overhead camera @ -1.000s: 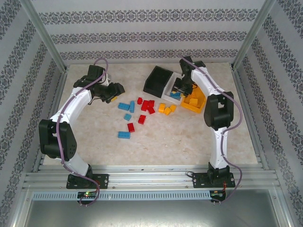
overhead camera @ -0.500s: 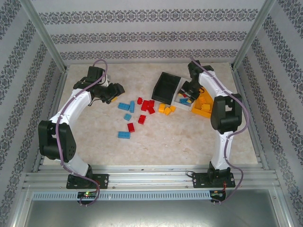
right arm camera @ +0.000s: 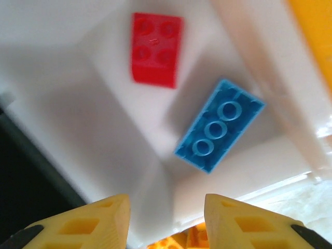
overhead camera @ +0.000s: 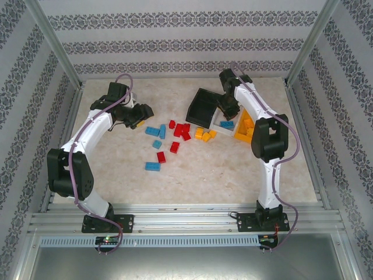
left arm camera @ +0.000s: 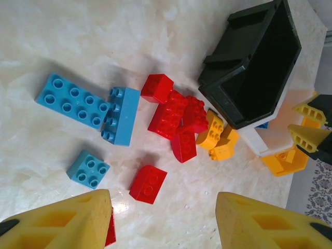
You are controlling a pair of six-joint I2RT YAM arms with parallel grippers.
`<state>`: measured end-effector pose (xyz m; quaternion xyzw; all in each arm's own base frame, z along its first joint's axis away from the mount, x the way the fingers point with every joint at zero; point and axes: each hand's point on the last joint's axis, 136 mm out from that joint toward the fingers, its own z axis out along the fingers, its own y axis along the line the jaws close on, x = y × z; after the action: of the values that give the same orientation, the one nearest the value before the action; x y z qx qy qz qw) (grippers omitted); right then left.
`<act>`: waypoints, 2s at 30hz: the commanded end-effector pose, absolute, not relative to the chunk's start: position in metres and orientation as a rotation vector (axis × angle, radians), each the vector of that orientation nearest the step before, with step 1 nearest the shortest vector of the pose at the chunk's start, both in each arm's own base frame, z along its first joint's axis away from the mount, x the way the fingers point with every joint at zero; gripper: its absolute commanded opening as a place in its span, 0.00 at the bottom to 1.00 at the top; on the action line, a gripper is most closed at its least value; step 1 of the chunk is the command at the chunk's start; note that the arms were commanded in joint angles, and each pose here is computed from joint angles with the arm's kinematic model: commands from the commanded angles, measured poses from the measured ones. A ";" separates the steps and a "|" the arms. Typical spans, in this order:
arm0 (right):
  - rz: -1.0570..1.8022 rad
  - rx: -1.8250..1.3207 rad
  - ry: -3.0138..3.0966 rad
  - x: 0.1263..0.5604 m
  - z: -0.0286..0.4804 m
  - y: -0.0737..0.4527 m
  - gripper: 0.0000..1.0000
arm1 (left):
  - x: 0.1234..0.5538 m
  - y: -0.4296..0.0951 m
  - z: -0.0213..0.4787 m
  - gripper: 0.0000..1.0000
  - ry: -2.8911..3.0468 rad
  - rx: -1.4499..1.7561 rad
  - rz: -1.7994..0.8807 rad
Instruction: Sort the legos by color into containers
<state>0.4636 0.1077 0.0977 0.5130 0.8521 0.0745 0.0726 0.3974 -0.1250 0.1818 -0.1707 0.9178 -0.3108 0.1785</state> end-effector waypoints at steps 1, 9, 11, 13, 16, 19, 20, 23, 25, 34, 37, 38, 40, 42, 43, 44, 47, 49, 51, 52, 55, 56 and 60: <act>0.101 1.721 2.477 0.446 0.087 0.090 0.41 | 0.391 -0.120 0.190 0.56 2.593 -0.459 -0.885; 0.096 1.787 2.458 0.450 0.069 0.093 0.36 | 0.390 -0.120 0.190 0.56 2.596 -0.458 -0.893; 0.085 1.786 2.466 0.452 0.064 0.094 0.35 | 0.389 -0.120 0.189 0.56 2.600 -0.455 -0.886; 0.072 1.771 2.474 0.454 0.062 0.096 0.35 | 0.387 -0.119 0.186 0.56 2.607 -0.456 -0.884; 0.043 1.756 2.502 0.455 0.056 0.100 0.36 | 0.384 -0.117 0.186 0.56 2.610 -0.456 -0.878; 0.032 1.758 2.527 0.454 0.047 0.105 0.37 | 0.382 -0.115 0.185 0.56 2.613 -0.459 -0.873; 0.020 1.760 2.532 0.452 0.044 0.106 0.37 | 0.382 -0.114 0.184 0.56 2.615 -0.463 -0.870; 0.000 1.767 2.531 0.450 0.039 0.106 0.41 | 0.381 -0.113 0.185 0.56 2.613 -0.465 -0.872; -0.007 1.768 2.538 0.448 0.036 0.107 0.45 | 0.381 -0.113 0.185 0.56 2.612 -0.466 -0.872; 0.011 1.777 2.564 0.450 0.021 0.108 0.47 | 0.382 -0.111 0.183 0.56 2.616 -0.476 -0.870; 0.011 1.773 2.578 0.450 0.014 0.109 0.44 | 0.381 -0.109 0.182 0.56 2.617 -0.481 -0.868; 0.013 1.772 2.580 0.451 0.012 0.108 0.42 | 0.380 -0.109 0.181 0.56 2.619 -0.484 -0.867; 0.025 1.768 2.590 0.452 0.009 0.109 0.38 | 0.379 -0.108 0.180 0.56 2.619 -0.489 -0.866; 0.028 1.764 2.595 0.453 0.005 0.107 0.30 | 0.377 -0.107 0.180 0.56 2.621 -0.494 -0.867; 0.032 1.762 2.597 0.454 0.003 0.107 0.24 | 0.376 -0.106 0.180 0.56 2.619 -0.495 -0.866; 0.035 1.764 2.597 0.455 0.002 0.106 0.21 | 0.376 -0.106 0.180 0.56 2.620 -0.496 -0.867; 0.055 1.751 2.599 0.459 0.003 0.106 0.08 | 0.374 -0.104 0.179 0.56 2.622 -0.501 -0.864; 0.064 1.735 2.596 0.462 0.006 0.105 0.07 | 0.373 -0.103 0.179 0.56 2.620 -0.500 -0.864; 0.072 1.721 2.588 0.464 0.012 0.103 0.07 | 0.374 -0.104 0.180 0.56 2.618 -0.498 -0.864; 0.080 1.712 2.583 0.466 0.016 0.102 0.07 | 0.374 -0.104 0.180 0.56 2.617 -0.500 -0.864; 0.102 1.673 2.569 0.473 0.029 0.099 0.08 | 0.375 -0.104 0.181 0.56 2.613 -0.500 -0.865; 0.110 1.658 2.570 0.475 0.034 0.099 0.08 | 0.375 -0.103 0.181 0.56 2.611 -0.501 -0.865; 0.140 1.578 2.581 0.480 0.051 0.098 0.17 | 0.377 -0.104 0.181 0.56 2.605 -0.506 -0.872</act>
<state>0.4752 0.1010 0.0391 0.5390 0.8400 0.0400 0.0476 0.3820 -0.1067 0.1754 -0.1842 0.9196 -0.3031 0.1689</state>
